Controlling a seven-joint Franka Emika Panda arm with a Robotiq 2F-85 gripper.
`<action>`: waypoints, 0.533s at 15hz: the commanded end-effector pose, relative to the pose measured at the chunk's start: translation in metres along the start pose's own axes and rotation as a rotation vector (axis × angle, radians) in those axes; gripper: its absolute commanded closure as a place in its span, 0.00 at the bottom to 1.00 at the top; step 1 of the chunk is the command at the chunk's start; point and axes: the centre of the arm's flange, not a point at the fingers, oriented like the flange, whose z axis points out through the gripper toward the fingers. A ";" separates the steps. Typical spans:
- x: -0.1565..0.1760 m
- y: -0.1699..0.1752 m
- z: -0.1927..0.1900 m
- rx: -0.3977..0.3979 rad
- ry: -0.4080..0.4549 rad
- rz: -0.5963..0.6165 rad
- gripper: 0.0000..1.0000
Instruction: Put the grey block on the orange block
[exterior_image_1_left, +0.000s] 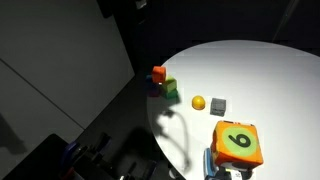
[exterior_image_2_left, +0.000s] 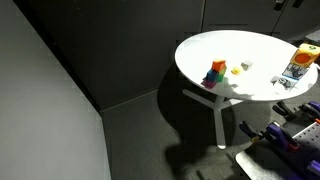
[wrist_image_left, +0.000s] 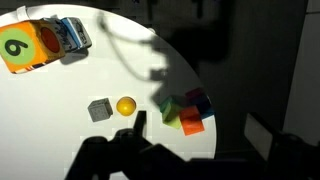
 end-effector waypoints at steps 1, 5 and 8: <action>0.000 0.002 0.014 -0.012 -0.001 -0.009 0.00; 0.007 0.009 0.038 -0.021 -0.002 -0.015 0.00; 0.017 0.015 0.056 -0.034 0.008 -0.017 0.00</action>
